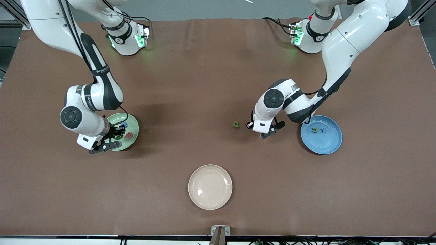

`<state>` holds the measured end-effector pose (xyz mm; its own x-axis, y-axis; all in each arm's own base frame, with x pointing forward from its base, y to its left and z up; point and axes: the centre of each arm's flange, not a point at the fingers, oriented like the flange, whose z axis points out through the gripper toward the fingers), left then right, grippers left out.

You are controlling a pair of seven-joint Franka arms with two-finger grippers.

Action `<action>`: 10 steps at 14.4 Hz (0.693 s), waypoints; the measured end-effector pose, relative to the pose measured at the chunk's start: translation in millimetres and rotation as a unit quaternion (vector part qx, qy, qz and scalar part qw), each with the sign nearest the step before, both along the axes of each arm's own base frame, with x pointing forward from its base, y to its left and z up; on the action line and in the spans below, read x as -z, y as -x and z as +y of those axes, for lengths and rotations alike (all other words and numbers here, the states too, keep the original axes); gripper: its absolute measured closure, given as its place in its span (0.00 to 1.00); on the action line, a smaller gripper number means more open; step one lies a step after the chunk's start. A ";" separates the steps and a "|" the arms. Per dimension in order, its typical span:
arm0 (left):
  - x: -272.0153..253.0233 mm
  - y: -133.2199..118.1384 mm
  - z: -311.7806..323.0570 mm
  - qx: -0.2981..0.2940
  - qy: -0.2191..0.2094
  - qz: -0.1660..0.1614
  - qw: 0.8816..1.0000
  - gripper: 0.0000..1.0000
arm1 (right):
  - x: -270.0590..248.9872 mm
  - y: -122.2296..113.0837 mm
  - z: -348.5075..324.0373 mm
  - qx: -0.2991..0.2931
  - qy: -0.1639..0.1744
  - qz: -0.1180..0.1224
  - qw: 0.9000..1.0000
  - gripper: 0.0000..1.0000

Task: Sort upper and lower case letters into plates
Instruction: 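Carry the green Z to the green plate while the left gripper carries the E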

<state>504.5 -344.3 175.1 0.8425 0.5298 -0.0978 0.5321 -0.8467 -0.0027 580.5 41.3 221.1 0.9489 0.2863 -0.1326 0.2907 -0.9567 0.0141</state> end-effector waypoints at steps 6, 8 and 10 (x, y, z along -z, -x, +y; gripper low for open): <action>-7.0 -11.6 13.1 -0.003 -0.010 -0.002 1.000 0.60 | 23.8 21.8 -3.1 0.013 -0.010 0.009 1.000 0.66; -27.4 -23.9 30.4 0.018 -0.023 0.000 1.000 0.60 | 23.7 21.7 -2.8 0.017 -0.013 0.009 1.000 0.66; -60.6 -37.4 54.2 0.041 -0.026 0.001 0.999 0.60 | 22.6 20.4 -3.0 0.017 -0.013 0.006 1.000 0.51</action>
<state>541.9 -290.1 235.7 0.8826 0.4643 -0.0734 0.4618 -0.8856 -0.0488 560.1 38.4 198.5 0.9567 0.2571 -0.1364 0.2575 -0.9662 -0.0148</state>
